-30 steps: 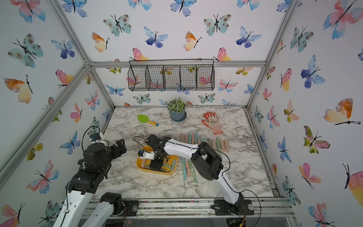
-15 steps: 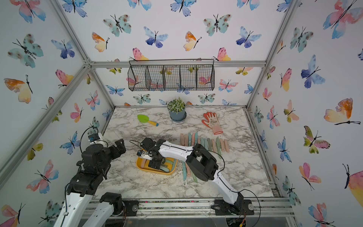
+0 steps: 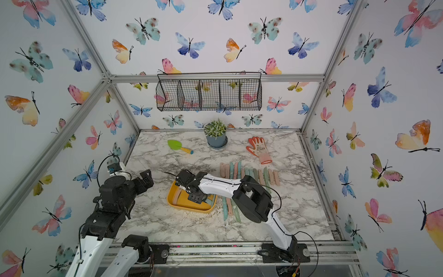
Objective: Take the fruit knife out of the storage box
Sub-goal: Adjust the fruit knife in the storage box.
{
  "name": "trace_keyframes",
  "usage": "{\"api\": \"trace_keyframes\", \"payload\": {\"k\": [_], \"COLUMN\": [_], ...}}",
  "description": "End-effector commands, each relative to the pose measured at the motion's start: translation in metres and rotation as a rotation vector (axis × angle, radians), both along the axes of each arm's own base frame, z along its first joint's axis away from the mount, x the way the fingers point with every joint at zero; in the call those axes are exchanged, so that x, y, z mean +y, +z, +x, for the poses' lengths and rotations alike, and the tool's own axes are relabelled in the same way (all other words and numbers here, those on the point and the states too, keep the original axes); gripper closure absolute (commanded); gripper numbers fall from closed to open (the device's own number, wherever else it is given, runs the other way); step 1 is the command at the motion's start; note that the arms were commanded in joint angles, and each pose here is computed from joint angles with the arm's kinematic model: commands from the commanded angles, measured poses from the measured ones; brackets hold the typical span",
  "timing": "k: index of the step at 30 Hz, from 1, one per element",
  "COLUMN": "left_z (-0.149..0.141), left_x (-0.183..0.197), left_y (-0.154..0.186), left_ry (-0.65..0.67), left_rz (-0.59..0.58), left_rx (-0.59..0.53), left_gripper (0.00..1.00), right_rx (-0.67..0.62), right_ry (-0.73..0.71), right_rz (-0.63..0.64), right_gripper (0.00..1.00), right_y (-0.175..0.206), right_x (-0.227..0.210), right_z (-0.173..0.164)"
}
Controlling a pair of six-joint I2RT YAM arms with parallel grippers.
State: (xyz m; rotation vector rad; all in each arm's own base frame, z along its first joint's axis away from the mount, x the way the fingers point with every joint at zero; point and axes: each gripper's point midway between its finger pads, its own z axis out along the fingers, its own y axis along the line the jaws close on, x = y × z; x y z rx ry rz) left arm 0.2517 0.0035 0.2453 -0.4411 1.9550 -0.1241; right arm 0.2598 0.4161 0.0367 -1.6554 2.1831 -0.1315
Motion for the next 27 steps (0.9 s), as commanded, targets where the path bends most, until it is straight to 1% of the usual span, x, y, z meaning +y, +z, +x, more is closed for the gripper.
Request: {"api": "trace_keyframes", "payload": {"k": [1, 2, 5, 10, 13, 18, 21, 27], "left_z": [-0.001, -0.001, -0.001, -0.002, -0.002, -0.002, -0.002, -0.003], "left_x": [-0.002, -0.002, -0.002, -0.001, -0.002, -0.002, -0.001, -0.001], "left_y": [0.003, 0.003, 0.003, 0.003, 0.004, 0.005, 0.005, 0.006], "left_ry": [-0.009, -0.009, -0.009, -0.009, -0.011, -0.010, -0.009, -0.009], "left_rz": [-0.012, -0.012, -0.012, -0.012, -0.013, -0.013, -0.013, -0.012], "left_rx": [-0.010, -0.011, -0.010, -0.013, -0.014, -0.018, -0.020, -0.023], "left_gripper": [0.02, 0.01, 0.02, 0.02, 0.01, 0.02, 0.02, 0.01], "right_rx": [0.021, 0.049, 0.078, 0.078, 0.086, 0.110, 0.125, 0.165], "right_ry": [0.019, 0.038, 0.048, 0.031, 0.007, -0.056, -0.058, -0.056], "right_rz": [0.082, 0.097, 0.107, 0.114, 0.103, 0.108, 0.115, 0.031], "right_gripper": [0.27, 0.27, 0.26, 0.27, 0.36, 0.45, 0.45, 0.44], "right_y": [0.021, 0.020, 0.021, 0.029, 0.029, 0.028, 0.029, 0.011], "right_x": [0.006, 0.009, 0.010, 0.007, 0.000, -0.013, -0.016, -0.030], "right_z": [-0.006, -0.012, -0.017, -0.017, -0.015, -0.007, -0.007, -0.010]}}
